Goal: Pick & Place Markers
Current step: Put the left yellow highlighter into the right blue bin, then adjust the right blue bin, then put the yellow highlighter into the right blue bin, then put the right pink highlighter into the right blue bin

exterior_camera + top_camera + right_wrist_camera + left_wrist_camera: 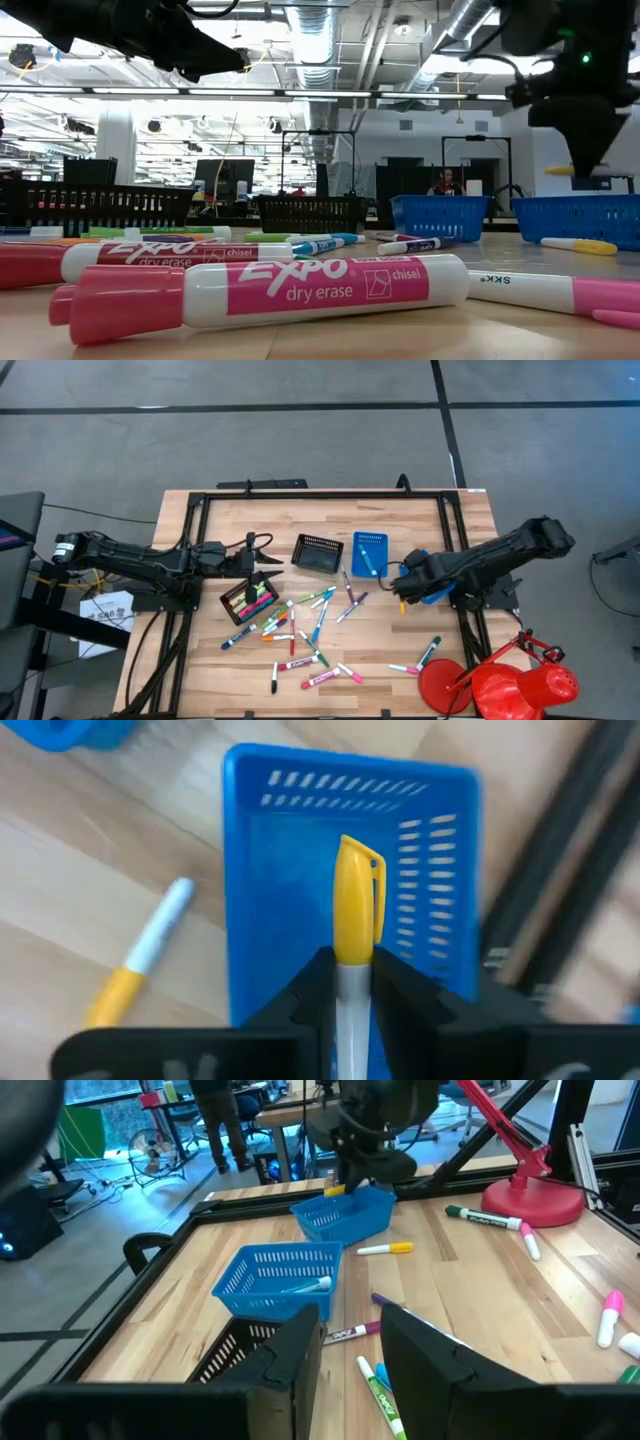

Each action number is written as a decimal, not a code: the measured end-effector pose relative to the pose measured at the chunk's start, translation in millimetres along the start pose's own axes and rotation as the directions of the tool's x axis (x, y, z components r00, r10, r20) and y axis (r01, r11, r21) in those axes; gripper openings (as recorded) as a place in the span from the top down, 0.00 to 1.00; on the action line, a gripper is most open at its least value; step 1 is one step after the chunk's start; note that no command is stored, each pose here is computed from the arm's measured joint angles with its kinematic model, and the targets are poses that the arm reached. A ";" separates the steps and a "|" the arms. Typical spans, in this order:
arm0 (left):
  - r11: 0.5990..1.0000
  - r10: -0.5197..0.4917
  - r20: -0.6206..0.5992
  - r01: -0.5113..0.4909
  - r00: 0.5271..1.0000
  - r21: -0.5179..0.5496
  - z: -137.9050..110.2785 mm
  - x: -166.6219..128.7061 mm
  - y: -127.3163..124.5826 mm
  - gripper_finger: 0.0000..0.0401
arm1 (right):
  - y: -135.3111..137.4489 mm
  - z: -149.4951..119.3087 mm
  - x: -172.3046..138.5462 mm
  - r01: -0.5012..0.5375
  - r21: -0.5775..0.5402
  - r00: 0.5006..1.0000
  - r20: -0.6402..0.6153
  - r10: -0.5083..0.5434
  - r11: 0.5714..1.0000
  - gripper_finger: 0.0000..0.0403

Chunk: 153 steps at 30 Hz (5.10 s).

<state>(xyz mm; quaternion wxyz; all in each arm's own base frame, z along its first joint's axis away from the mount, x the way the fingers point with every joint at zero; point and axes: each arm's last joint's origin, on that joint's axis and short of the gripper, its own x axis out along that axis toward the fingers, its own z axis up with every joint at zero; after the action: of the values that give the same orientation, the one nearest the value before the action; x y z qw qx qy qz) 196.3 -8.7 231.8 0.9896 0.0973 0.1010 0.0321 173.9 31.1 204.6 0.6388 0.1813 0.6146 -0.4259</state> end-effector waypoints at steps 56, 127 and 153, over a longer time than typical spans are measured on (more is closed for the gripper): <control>1.000 0.006 0.029 -0.005 1.000 -0.020 2.8 0.0 0.5 0.74 | 65.4 -14.4 28.4 -0.188 -0.023 0.973 -0.142 0.183 0.982 0.71; 0.999 0.007 0.035 -0.006 0.999 -0.032 3.2 0.0 0.6 0.74 | 32.7 2.5 -26.4 -0.211 -0.187 0.977 -0.019 0.211 0.960 0.59; 1.000 0.012 0.052 -0.011 0.999 -0.023 4.9 -0.1 1.2 0.74 | 142.2 -140.1 -28.0 -0.453 -0.518 0.880 -0.127 0.459 0.725 0.65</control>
<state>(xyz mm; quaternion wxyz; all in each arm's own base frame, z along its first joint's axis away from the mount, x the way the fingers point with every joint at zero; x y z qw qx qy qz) 197.2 -8.4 236.8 0.9928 0.0873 0.0741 0.0365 197.9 227.2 164.3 0.7513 0.1397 0.6413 -0.0691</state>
